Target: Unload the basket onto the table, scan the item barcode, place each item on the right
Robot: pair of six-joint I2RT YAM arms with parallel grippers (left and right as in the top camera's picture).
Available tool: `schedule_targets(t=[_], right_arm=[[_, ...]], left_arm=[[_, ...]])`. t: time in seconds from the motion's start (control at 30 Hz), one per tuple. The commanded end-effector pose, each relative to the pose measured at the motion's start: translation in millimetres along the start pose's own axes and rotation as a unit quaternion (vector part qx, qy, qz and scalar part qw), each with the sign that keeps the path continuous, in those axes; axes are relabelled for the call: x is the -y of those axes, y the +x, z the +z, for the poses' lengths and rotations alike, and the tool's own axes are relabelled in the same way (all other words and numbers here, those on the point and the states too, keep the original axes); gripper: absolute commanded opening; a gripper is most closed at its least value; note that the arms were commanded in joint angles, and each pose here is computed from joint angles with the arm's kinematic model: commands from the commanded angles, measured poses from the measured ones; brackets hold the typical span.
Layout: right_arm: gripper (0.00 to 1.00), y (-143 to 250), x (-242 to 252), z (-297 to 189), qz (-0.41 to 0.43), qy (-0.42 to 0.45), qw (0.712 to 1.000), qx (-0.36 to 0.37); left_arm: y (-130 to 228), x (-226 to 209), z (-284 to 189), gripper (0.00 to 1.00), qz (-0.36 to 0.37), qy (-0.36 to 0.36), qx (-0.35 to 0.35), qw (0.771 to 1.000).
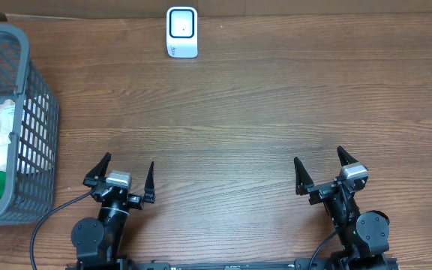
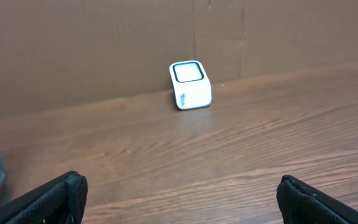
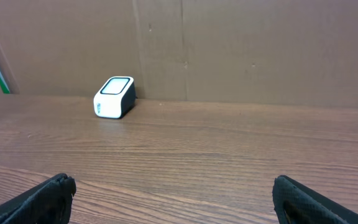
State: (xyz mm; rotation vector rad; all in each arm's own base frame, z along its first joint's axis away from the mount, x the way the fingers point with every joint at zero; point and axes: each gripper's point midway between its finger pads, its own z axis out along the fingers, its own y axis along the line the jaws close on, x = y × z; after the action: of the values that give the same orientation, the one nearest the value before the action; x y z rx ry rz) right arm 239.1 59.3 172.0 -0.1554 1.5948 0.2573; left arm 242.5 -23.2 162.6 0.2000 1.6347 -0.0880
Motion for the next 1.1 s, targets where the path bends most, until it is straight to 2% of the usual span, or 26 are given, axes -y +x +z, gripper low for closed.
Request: schedule_targets(t=[0.0,0.17,0.33,0.5,0.63,0.83,0.97,1.07], right_arm=[[1.0,1,1,0,0.001,0.003,1.0,0.003],[1.0,1,1,0,0.001,0.003,1.0,0.003],[1.0,1,1,0,0.001,0.003,1.0,0.003],[1.0,1,1,0,0.001,0.003,1.0,0.003],[1.0,1,1,0,0.001,0.003,1.0,0.003],[1.0,1,1,0,0.001,0.003,1.0,0.003],[1.0,1,1,0,0.001,0.003,1.0,0.003],[1.0,1,1,0,0.001,0.003,1.0,0.003]], left_arm=[[-37,2,-5,1.0,-0.035,0.009,0.023,0.999],[-74,1,0,1.0,-0.043,0.021,0.001,0.999],[-106,4,20,1.0,-0.068,0.057,-0.071,0.994],[-135,0,44,0.99,-0.105,0.078,-0.171,0.977],[-150,-4,54,0.99,-0.139,0.08,-0.268,0.95],[-143,-6,64,0.99,-0.178,0.081,-0.383,0.903],[-124,-9,80,1.0,-0.188,0.082,-0.41,0.889],[-104,-6,87,0.99,-0.205,0.089,-0.442,0.869]])
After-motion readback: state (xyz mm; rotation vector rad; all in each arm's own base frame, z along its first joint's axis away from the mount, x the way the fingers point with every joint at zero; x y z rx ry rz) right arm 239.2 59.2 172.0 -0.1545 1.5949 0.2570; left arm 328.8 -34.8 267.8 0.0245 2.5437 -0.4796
